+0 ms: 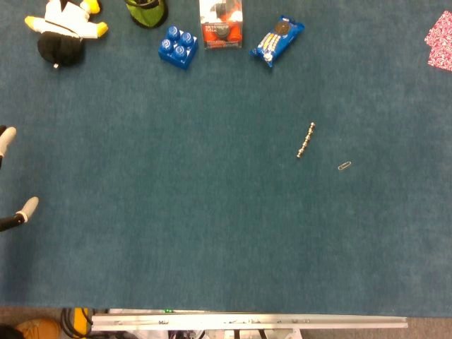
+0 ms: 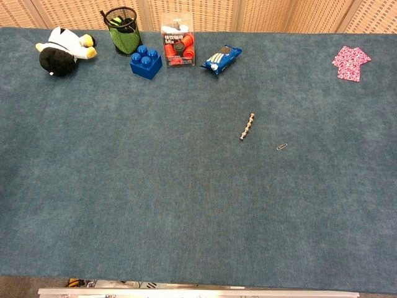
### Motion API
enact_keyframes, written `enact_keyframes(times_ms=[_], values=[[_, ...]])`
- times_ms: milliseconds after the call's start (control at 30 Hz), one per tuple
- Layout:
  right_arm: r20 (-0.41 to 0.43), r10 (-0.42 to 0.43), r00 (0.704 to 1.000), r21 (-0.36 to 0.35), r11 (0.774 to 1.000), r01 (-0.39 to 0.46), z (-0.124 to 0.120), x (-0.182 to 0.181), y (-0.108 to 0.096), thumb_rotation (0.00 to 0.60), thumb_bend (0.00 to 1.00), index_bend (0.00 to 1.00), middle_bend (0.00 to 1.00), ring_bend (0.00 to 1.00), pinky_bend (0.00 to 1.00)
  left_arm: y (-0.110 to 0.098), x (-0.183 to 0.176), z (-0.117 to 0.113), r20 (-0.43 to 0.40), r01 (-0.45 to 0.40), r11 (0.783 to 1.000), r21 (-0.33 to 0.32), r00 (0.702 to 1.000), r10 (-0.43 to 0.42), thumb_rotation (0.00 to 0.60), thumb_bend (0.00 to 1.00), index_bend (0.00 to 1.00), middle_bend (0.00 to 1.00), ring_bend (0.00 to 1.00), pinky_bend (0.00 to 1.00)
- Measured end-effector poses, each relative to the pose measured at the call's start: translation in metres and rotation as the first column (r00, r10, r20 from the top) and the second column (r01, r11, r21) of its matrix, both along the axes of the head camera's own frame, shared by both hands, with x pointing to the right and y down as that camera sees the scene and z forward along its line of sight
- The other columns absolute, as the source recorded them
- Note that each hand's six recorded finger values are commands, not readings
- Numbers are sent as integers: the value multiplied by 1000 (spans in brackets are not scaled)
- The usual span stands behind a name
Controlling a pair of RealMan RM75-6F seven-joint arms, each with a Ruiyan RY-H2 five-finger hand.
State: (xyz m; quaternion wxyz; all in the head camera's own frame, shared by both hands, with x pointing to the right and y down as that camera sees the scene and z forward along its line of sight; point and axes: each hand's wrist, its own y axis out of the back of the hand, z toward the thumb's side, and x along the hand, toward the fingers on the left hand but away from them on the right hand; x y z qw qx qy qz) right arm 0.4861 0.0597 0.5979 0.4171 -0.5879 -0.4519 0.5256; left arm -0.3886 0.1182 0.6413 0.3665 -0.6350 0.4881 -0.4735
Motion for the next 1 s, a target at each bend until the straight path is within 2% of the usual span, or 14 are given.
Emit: enact_keyframes(times_ms=[367,633,733,767,867,900,1000], values=[[39,-38,999,3,999,38,0,-10,-7,600,175,590,556,522,710,1,-1,-1,2,9,1000,-1,1000,-9,600,202,20,79,53,12],[53,-127,990,-17,992,128,1,-31,-23,600,175,590,564,525,710,-3,-2,-1,0,19,1000,-2,1000,-19,600,203,20,79,53,12],[50,-185,981,-31,982,187,3,-46,-34,600,175,590,597,565,711,-6,-1,-1,0,20,1000,-1,1000,-20,600,203,20,79,53,12],[45,-204,978,-36,978,206,4,-51,-37,600,175,586,616,594,723,-6,-1,-1,1,20,1000,-2,1000,-20,600,203,20,79,53,12],[28,-268,963,-62,961,270,10,-68,-47,600,175,575,688,684,843,-8,-1,1,1,24,1000,-9,1000,-24,600,203,20,79,53,12],[22,-295,955,-77,952,295,13,-76,-51,600,175,574,725,724,907,-9,-1,1,0,26,1000,-11,1000,-26,600,203,20,79,53,12],[9,-361,933,-118,926,359,22,-96,-61,600,176,574,795,799,988,-10,-2,3,-5,31,999,-16,999,-31,600,202,20,79,53,12]])
